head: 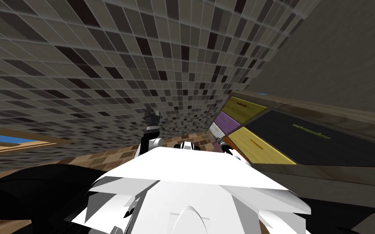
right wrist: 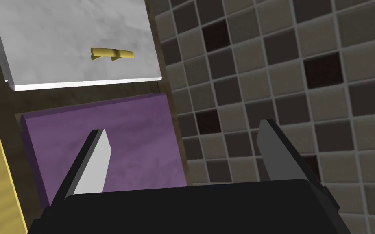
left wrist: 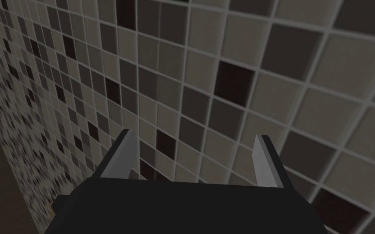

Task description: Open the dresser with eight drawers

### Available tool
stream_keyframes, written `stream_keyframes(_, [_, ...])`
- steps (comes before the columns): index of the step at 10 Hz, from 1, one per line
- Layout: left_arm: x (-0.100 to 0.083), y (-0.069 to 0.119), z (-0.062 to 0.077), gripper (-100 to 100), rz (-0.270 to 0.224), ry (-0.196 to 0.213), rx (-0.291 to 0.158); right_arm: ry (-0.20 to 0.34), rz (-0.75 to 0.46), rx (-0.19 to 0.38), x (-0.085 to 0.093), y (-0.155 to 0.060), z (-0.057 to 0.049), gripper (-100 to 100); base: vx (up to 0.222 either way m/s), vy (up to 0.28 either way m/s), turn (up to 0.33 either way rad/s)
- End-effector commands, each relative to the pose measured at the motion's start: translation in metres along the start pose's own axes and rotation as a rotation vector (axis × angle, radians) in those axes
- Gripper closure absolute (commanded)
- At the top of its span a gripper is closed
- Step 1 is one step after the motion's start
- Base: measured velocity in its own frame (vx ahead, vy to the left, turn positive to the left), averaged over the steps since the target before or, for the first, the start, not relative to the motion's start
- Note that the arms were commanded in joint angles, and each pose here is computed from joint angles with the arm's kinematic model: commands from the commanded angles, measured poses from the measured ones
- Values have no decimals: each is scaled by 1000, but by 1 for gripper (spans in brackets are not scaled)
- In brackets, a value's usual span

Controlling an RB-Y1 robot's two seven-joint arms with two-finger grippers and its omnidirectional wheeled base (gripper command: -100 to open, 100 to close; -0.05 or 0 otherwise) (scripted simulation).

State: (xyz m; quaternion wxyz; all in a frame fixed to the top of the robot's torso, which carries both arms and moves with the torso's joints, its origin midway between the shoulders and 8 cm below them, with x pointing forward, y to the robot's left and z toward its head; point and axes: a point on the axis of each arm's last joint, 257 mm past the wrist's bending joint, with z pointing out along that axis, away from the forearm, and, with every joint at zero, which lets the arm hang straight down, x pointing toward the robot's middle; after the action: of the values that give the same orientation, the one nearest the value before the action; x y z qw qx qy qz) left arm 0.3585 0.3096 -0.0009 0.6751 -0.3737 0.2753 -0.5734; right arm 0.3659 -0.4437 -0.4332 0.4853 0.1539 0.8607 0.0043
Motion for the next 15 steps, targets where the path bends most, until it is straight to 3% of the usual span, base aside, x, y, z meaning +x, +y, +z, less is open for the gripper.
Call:
stream_keyframes(1, [0, 0, 0, 0, 0, 0, 0, 74, -112, 129, 20, -61, -4, -100, 43, 96, 206])
stream_keyframes(2, [0, 0, 0, 0, 0, 0, 0, 88, -113, 144, 26, -69, -6, -100, 41, 75, 115])
stream_keyframes(3, [0, 0, 0, 0, 0, 0, 0, 112, -181, 201, 24, -96, -7, -100, 43, 90, 236])
stream_keyframes(5, [0, 0, 0, 0, 0, 0, 0, 131, -182, 222, 33, -107, -10, -100, 22, 40, 55])
stream_keyframes(6, [0, 0, 0, 0, 0, 0, 0, 160, -249, 287, 30, -138, -15, -100, 14, 48, 215])
stream_keyframes(7, [0, 0, 0, 0, 0, 0, 0, 174, -250, 302, 36, -146, -18, -100, 24, 46, 140])
stream_keyframes(8, [0, 0, 0, 0, 0, 0, 0, 203, -317, 365, 32, -177, -25, -100, 48, 71, 234])
stream_keyframes(9, [0, 0, 0, 0, 0, 0, 0, 216, -317, 384, 37, -185, -29, -100, 48, 62, 103])
stream_keyframes(10, [0, 0, 0, 0, 0, 0, 0, 239, -382, 445, 28, -214, -37, -100, 54, 83, 228])
stream_keyframes(12, [0, 0, 0, 0, 0, 0, 0, 257, -382, 466, 34, -224, -43, -100, 23, 47, 36])
stream_keyframes(13, [0, 0, 0, 0, 0, 0, 0, 279, -444, 531, 22, -252, -53, -100, 11, 44, 223])
stream_keyframes(14, [0, 0, 0, 0, 0, 0, 0, 297, -444, 548, 28, -262, -59, -100, 29, 44, 119])
stream_keyframes(15, [0, 0, 0, 0, 0, 0, 0, 312, -503, 607, 13, -285, -68, -100, 57, 73, 165])
